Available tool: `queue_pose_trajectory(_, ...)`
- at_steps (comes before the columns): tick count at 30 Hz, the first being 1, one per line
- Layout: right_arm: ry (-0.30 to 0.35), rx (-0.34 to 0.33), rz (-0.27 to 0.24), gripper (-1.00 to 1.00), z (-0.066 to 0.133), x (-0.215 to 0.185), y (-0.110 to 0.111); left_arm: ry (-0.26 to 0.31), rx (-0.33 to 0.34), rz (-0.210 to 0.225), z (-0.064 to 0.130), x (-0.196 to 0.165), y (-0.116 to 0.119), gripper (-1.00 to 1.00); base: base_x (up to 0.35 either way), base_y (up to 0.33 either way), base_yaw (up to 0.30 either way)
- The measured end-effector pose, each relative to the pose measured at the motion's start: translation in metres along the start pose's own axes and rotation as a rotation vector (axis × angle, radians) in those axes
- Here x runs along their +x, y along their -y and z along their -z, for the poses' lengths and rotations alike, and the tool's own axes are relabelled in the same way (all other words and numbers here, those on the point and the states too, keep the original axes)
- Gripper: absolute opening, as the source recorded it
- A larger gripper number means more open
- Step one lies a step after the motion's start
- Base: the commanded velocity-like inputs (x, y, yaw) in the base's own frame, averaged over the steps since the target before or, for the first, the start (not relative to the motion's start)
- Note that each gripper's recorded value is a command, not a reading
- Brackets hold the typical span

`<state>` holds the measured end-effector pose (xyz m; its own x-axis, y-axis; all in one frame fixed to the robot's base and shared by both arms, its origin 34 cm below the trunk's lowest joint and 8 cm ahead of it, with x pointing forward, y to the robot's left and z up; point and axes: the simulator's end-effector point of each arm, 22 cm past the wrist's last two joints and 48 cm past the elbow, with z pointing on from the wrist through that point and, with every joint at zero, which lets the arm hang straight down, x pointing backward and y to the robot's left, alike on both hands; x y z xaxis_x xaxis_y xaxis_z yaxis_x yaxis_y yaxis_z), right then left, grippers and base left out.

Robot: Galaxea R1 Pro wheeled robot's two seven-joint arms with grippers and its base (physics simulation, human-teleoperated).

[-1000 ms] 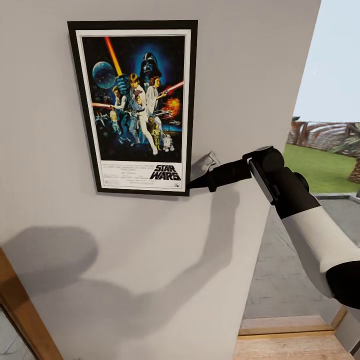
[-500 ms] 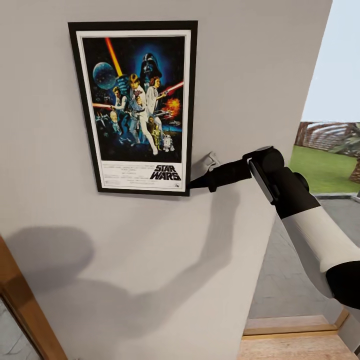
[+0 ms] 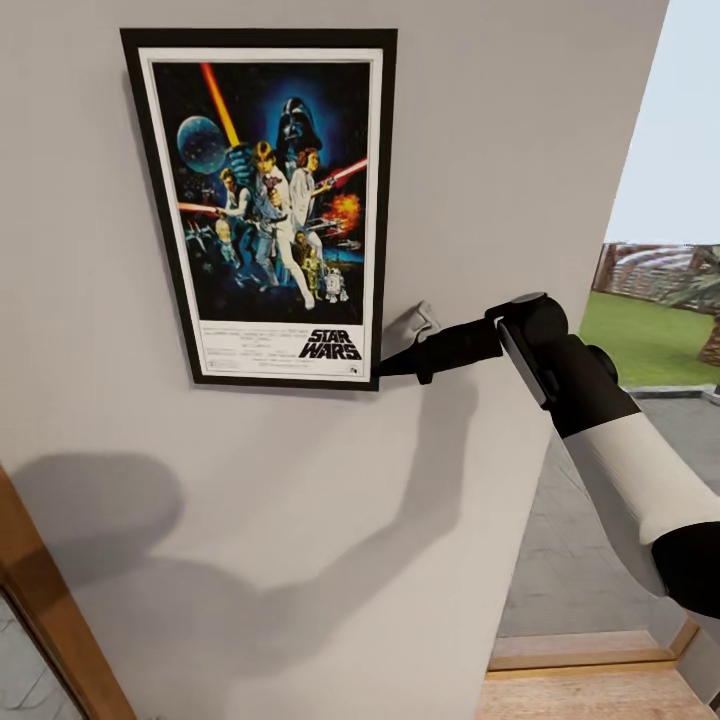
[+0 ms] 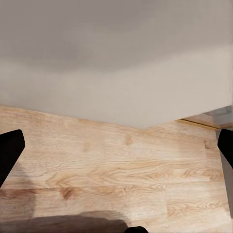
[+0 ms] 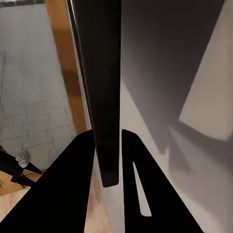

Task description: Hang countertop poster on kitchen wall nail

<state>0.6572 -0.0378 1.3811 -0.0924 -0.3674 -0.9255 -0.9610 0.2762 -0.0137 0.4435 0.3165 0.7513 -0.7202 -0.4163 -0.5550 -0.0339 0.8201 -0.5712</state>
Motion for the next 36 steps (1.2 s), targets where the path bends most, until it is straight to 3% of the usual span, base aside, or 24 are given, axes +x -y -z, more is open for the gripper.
queue_pose_trajectory(36,-0.001,-0.024,0.002,-1.0,-0.012,0.029,-0.004,0.0,0.0,0.0,0.0,0.0,0.0,1.0,0.0,0.0,0.0)
